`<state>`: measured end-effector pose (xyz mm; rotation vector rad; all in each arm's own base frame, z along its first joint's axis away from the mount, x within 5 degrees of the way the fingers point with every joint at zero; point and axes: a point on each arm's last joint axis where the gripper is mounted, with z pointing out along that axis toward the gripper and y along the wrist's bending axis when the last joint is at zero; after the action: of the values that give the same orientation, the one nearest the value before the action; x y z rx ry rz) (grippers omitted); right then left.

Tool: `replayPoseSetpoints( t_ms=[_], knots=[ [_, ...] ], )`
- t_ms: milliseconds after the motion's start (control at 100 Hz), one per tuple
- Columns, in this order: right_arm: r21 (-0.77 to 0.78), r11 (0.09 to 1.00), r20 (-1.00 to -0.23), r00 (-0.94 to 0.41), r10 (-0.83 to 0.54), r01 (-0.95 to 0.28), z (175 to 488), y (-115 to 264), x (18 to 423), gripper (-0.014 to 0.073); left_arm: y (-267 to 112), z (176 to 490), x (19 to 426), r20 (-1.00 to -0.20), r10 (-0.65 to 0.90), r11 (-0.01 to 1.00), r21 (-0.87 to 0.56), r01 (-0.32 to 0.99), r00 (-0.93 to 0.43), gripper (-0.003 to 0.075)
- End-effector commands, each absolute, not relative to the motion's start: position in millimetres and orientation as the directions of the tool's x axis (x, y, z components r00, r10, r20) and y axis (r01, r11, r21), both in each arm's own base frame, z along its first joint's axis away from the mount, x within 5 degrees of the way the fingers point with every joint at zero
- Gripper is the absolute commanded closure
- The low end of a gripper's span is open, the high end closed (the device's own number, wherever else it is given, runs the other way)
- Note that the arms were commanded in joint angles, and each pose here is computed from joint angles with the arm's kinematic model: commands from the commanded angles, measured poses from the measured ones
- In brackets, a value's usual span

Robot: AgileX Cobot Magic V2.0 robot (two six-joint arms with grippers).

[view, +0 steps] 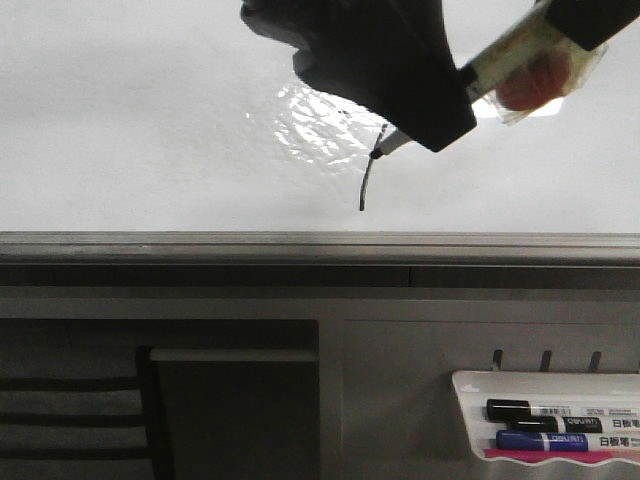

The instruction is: Write number 7 on whiteboard

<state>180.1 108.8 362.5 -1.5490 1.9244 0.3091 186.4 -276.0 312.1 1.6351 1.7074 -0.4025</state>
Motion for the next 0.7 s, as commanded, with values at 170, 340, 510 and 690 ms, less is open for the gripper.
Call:
replayPoseSetpoints(
  t_ms=[170, 340, 510, 690],
  knots=[
    [-0.224, 0.292, -0.676, -0.068, -0.734, -0.930, 379.7, 111.1, 176.0, 0.0648, -277.3, 339.1, 185.5, -0.761, 0.643, 0.206, 0.277, 0.939, 0.084, 0.0741],
    [-0.236, 0.297, -0.660, -0.072, -0.748, -0.925, 378.7, 108.6, 177.3, 0.0529, -277.2, 339.1, 185.6, -0.760, 0.644, 0.205, 0.279, 0.938, 0.086, 0.0741],
    [-0.256, 0.382, -0.644, -0.138, -0.752, -0.888, 381.8, 101.1, 176.8, 0.0274, -270.4, 338.8, 195.0, -0.761, 0.646, 0.242, 0.270, 0.932, 0.053, 0.0741],
    [-0.325, 0.471, -0.648, -0.170, -0.743, -0.820, 397.0, 86.1, 161.9, 0.0242, -243.8, 341.8, 211.9, -0.750, 0.654, 0.357, 0.197, 0.913, -0.094, 0.0741]
  ],
)
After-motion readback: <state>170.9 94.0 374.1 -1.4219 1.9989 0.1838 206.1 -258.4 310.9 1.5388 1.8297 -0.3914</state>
